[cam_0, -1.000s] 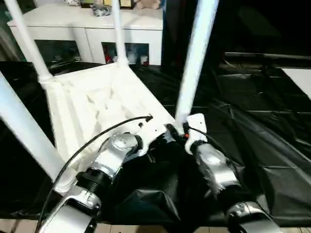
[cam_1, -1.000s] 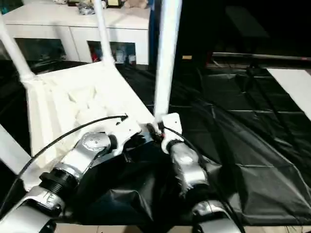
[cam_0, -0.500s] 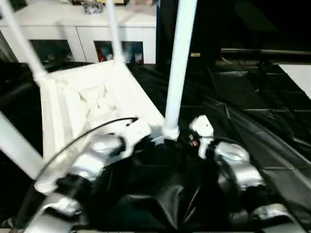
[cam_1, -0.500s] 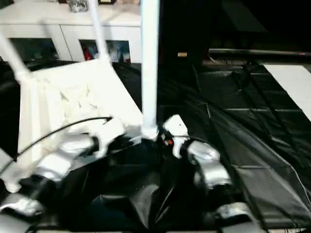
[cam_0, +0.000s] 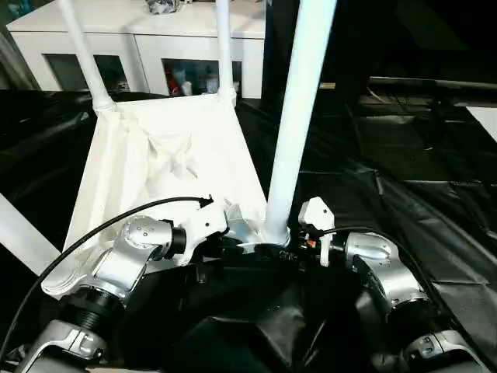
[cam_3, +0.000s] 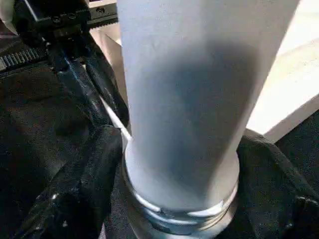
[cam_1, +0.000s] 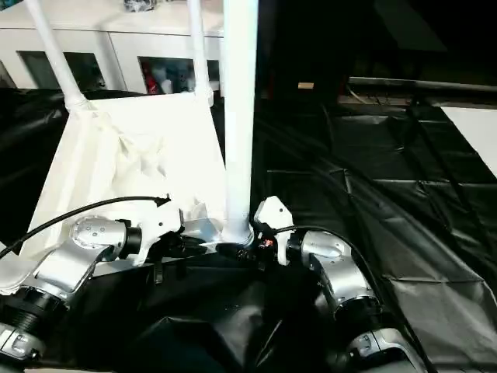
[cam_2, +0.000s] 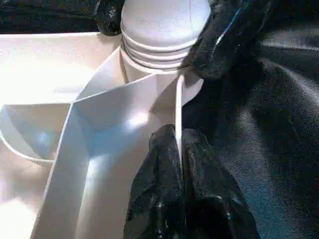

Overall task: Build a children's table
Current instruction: Rotate leg to tighten

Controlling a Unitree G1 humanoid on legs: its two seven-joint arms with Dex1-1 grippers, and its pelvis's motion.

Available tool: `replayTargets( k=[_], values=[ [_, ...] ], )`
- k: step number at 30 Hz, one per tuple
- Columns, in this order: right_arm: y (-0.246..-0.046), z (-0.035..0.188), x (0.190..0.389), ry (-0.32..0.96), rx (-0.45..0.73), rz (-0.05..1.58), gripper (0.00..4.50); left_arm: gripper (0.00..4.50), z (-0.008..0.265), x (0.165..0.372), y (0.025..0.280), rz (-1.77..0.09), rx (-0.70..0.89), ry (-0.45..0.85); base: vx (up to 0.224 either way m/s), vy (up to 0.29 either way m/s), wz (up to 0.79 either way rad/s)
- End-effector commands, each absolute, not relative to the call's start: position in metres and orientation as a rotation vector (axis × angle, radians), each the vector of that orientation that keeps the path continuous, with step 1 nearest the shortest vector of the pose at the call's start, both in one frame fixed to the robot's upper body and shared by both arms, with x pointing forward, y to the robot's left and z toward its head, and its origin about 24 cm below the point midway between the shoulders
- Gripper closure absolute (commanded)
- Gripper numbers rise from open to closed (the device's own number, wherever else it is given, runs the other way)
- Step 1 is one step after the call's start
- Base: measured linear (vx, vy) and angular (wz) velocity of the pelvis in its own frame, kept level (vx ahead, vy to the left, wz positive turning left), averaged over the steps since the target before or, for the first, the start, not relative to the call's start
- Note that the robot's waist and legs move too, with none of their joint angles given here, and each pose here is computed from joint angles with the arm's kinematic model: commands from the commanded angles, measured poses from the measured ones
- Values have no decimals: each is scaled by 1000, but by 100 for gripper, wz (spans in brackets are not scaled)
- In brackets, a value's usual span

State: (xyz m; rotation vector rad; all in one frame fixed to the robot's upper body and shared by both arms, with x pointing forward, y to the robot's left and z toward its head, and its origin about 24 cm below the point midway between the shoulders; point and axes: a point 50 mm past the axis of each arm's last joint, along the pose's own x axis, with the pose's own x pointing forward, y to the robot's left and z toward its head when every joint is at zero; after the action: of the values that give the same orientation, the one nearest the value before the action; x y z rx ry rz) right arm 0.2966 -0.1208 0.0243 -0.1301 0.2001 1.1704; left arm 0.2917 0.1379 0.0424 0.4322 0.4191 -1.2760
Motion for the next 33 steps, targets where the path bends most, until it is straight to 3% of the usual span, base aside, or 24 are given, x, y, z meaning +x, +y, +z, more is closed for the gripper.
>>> replayTargets(
  k=[1,2,3,15,19,21,23,28,33],
  values=[
    [-118,26,293,193,-115,1202,141,450,28,282,134,-1317,391,477,0,0,0],
    [-118,26,294,192,-113,1203,141,450,28,282,134,-1317,390,478,0,0,0],
    [-118,26,294,190,-111,1204,169,450,28,281,135,-1317,389,480,0,0,0],
    [-115,21,292,207,-89,1183,180,450,25,282,134,-1291,385,495,0,0,0],
    [-109,8,300,243,-85,989,180,450,19,294,127,-1163,407,496,0,0,0],
    [-101,2,306,239,-42,815,180,450,15,303,118,-1070,401,500,0,0,0],
    [-100,1,306,239,-38,802,180,450,15,303,117,-1063,399,500,0,0,0],
    [-83,-4,317,277,36,477,180,450,11,317,90,-907,382,500,0,0,0],
    [-80,-3,326,296,15,310,180,450,10,321,77,-847,393,479,0,0,0]
  ],
)
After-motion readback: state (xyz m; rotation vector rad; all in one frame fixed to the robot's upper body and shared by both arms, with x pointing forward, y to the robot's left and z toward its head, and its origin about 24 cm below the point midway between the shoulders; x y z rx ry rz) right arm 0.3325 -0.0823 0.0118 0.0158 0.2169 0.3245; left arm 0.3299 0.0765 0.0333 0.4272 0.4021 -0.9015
